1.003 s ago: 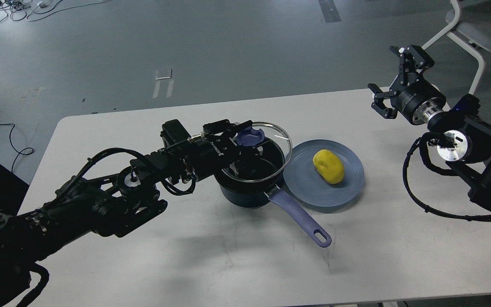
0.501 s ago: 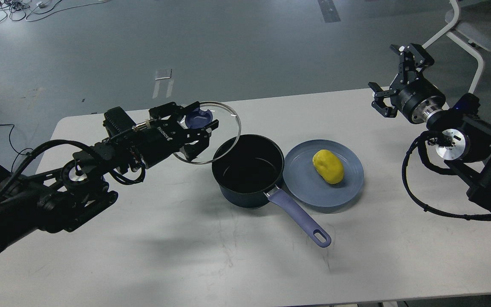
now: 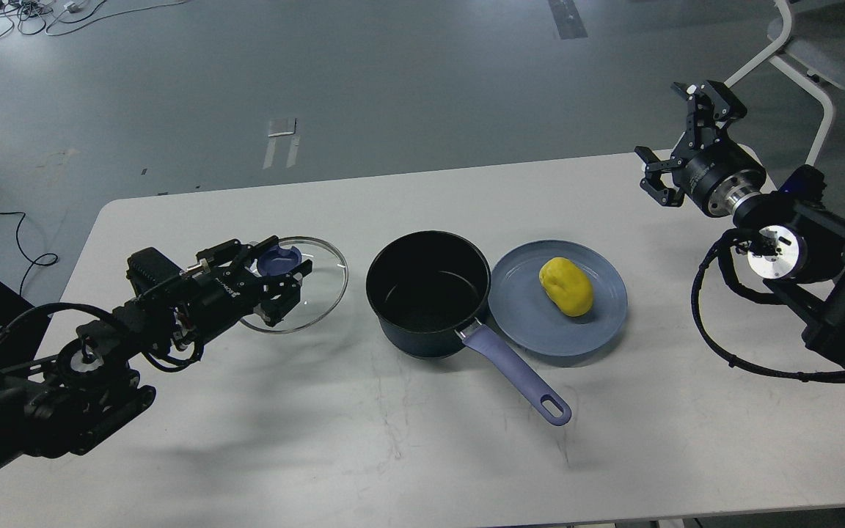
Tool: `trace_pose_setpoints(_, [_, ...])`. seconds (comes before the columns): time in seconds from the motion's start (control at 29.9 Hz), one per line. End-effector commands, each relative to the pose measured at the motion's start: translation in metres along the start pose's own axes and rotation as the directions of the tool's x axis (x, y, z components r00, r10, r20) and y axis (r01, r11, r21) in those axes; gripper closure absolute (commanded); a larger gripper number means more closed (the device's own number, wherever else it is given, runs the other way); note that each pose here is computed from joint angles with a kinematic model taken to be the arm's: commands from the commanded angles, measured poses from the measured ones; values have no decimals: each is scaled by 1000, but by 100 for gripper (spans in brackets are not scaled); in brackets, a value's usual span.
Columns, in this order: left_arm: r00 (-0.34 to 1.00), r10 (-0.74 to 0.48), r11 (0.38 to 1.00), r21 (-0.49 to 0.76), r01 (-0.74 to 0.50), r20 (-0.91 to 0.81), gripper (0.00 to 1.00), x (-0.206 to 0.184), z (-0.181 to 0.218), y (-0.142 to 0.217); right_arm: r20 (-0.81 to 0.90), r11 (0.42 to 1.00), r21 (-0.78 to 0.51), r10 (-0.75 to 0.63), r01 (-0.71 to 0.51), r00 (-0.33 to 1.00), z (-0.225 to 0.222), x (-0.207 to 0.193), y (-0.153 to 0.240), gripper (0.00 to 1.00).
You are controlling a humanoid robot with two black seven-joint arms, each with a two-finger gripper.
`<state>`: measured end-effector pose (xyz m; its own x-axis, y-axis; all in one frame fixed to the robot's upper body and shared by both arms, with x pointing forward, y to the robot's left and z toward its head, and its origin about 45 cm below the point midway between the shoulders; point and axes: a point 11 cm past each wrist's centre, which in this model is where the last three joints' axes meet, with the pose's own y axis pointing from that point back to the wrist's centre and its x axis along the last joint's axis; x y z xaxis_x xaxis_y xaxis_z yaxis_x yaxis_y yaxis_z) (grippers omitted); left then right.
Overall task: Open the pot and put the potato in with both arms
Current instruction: 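Lift the glass lid off the pot and lower it beside the pot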
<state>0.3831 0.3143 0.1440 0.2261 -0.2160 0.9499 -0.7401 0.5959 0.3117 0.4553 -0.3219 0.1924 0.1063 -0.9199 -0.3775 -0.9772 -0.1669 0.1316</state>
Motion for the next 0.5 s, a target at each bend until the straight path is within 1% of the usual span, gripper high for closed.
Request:
trace_pose_setpoints(0.0, [999, 3, 1000, 31, -1, -44, 54, -7, -3, 0, 0, 1000, 0, 0, 0, 1000, 0, 0, 0, 0])
trace_pose_setpoints(0.17, [998, -9, 999, 40, 11, -56, 53, -14, -2, 2, 0, 1000, -1, 1, -1, 1000, 1, 0, 0, 0])
trace_pose_setpoints(0.37, [995, -43, 998, 44, 47, -90, 53, -38, 7, 7, 0, 1000, -1, 2, -2, 1000, 1, 1, 0, 0])
trace_pose_setpoints(0.47, [994, -59, 996, 55, 64, -96, 49, -47, 6, 9, 0, 1000, -1, 2, -2, 1000, 1, 1, 0, 0])
